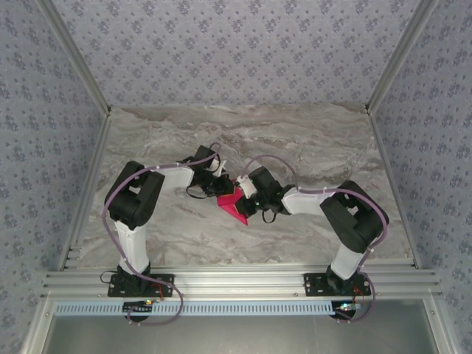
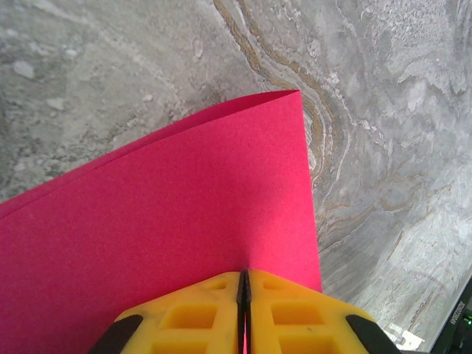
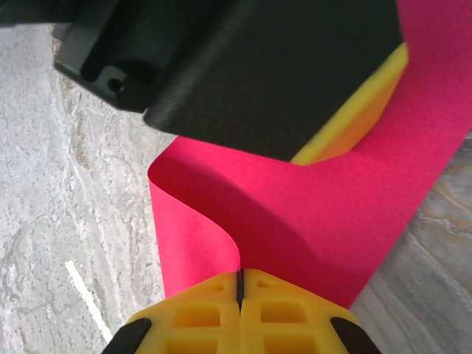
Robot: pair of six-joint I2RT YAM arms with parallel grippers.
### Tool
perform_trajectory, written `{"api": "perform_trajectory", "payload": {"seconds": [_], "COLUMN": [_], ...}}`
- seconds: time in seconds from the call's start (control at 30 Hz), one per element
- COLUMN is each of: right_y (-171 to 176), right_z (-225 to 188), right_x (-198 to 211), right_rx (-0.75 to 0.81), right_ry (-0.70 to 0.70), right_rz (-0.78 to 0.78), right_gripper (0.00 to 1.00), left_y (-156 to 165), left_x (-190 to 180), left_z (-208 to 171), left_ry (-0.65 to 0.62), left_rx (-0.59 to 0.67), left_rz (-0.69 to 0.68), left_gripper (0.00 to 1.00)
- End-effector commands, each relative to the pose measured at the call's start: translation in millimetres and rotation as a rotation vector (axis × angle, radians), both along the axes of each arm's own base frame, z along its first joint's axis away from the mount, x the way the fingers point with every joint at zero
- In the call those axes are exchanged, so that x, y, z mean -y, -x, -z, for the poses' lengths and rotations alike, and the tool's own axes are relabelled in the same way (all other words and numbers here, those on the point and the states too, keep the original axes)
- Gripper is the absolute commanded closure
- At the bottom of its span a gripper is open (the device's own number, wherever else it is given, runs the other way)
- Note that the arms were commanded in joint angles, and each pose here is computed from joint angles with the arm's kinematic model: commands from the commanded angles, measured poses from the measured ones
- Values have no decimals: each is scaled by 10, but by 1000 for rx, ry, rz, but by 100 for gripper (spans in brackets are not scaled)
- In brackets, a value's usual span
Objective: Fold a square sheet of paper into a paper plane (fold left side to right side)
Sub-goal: Third fold the triangle at the center of the table.
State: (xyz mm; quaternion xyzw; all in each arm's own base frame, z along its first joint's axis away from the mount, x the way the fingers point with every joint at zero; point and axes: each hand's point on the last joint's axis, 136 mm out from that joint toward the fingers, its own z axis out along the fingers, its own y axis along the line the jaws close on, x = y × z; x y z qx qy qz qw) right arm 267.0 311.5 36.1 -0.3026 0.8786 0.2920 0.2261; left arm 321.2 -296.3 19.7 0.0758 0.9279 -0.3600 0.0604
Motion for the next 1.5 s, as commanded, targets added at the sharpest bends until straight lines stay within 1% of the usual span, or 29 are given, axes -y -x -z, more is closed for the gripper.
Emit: {"api": "perform_trajectory", "payload": {"seconds": [0.0,0.63,1.03,1.27,1.47], "right_y": [-69,-103,-107,-98,-110], "right_z": [-2,101,80,-10,1], "right_x": [17,83,118,101,110], "right_rx": [-13,-32,-28,-20,-15], "right_ry": [12,50,65,43,50], "right_rz": [32,54,56,48,55], "right_gripper": [100,100,100,100,100], "left_y": [125,129,137,129,133], "left_x": [-16,-18,-27,-25,-28], "left_z": [208,207,229,234,232], "left_ry": [-46,-47,-52,-52,-52], "left_rx": [-45,-45,-49,-47,-46], "left_rz": [24,26,24,23,23], "left_gripper": [91,91,91,91,91]}}
